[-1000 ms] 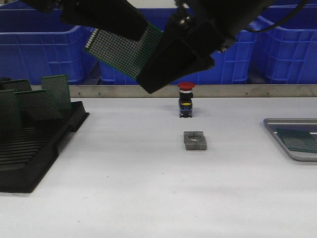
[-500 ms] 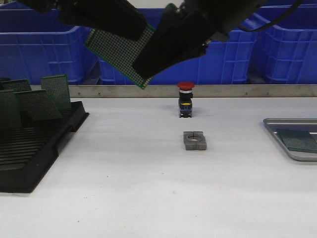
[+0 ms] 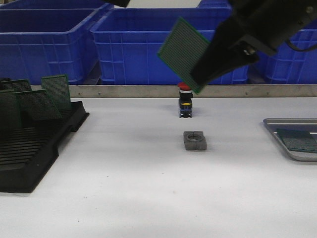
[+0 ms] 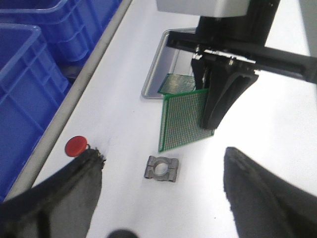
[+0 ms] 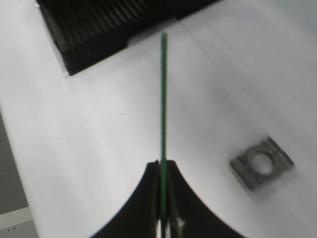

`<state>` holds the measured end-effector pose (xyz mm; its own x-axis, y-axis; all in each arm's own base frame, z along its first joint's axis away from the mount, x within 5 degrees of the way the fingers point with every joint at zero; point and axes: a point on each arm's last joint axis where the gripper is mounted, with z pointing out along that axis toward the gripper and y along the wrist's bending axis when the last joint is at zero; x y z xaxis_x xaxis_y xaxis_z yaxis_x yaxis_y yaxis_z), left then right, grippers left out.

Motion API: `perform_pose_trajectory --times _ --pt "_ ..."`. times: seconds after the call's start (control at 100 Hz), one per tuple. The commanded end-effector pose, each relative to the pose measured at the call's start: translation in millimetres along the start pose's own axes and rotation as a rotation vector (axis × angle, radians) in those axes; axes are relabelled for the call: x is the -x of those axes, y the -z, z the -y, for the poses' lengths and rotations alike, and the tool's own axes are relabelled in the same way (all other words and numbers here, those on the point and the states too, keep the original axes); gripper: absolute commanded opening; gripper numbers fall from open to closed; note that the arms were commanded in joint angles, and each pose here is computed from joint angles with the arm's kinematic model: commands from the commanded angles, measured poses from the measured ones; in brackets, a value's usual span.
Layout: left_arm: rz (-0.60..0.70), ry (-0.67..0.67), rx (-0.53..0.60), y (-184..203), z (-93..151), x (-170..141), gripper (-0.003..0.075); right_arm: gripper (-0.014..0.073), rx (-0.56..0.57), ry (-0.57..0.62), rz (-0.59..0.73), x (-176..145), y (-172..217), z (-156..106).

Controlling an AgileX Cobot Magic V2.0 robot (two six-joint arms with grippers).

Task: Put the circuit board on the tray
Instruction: 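Carry the second board with the right gripper and place it on the tray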

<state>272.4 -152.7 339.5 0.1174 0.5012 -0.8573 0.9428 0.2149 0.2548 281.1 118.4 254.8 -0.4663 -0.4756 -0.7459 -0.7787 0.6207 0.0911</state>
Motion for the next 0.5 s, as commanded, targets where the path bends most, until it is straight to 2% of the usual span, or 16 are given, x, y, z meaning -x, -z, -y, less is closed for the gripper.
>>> perform_pose_trajectory --times 0.0,0.22,0.36,0.43,0.49 --pt "0.080 -0.001 0.071 18.9 -5.7 19.9 0.0491 -0.0115 -0.071 -0.114 0.045 -4.3 13.8 20.4" --pt "0.077 0.004 0.080 20.8 -7.7 18.2 0.0491 -0.0115 -0.285 -0.457 0.030 -50.5 26.2 94.9" --pt "0.077 0.004 0.080 20.8 -7.7 18.2 0.0491 -0.0111 -0.344 -0.590 -0.008 -82.6 24.9 125.8" --pt "0.077 0.004 0.080 20.8 -7.7 18.2 0.0491 -0.0084 -0.365 -0.641 -0.022 -96.2 23.5 136.9" --pt "0.078 0.004 0.078 20.8 -7.6 18.2 0.0491 -0.0014 -0.378 -0.669 -0.032 -104.9 22.9 143.4"
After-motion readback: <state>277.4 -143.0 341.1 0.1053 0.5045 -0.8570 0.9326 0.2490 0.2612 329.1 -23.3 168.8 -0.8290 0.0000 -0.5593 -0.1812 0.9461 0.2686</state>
